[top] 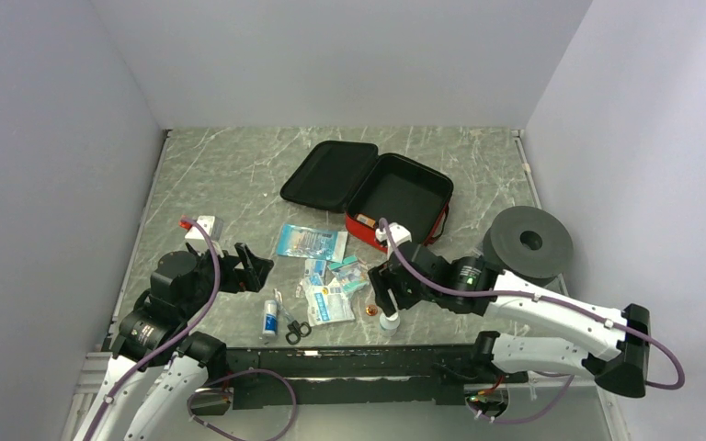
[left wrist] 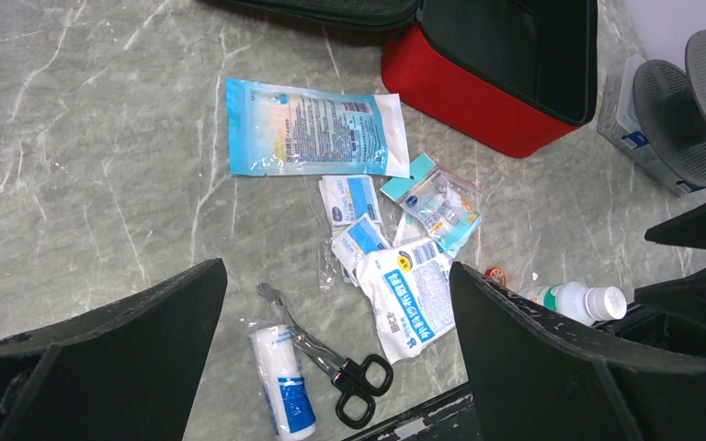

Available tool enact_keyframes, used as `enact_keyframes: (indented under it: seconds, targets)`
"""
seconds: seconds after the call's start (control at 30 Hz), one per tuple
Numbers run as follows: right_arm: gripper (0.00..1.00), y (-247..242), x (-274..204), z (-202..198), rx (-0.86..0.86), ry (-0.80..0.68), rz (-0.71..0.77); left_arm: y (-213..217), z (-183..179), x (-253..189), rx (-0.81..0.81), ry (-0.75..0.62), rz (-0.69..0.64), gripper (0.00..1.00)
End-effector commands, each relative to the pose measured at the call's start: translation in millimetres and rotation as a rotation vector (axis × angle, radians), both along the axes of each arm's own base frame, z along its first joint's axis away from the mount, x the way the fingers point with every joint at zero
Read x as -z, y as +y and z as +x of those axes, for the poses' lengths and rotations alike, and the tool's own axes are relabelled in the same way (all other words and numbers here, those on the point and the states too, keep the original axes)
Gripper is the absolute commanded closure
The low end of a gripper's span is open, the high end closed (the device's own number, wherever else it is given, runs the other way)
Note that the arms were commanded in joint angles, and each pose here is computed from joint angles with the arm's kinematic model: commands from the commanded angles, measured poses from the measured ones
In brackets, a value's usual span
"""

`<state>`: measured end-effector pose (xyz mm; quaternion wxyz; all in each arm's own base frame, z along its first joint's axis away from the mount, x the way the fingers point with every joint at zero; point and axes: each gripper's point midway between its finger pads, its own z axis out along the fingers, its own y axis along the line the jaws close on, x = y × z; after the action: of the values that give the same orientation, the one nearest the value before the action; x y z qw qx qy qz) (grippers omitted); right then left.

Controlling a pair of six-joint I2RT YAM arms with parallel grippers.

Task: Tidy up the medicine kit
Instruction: Pick up the pill bottle at the center of the board.

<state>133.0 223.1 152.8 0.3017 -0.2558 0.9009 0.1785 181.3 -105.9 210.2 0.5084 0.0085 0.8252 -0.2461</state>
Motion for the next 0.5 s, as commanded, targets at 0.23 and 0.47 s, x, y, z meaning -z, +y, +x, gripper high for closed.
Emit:
enact_keyframes:
  seconds: [0.23, 0.47]
  targets:
    - [0.31, -8.3, 24.2, -20.0, 0.057, 0.034, -0.127, -3.7, -0.6, -20.4, 0.015, -0.048, -0.033, 0.01]
    - [0.32, -3.8, 42.1, -26.8, 0.047, 0.075, -0.172, -3.4, -0.7, -20.7, 0.013, -0.049, -0.034, 0.01]
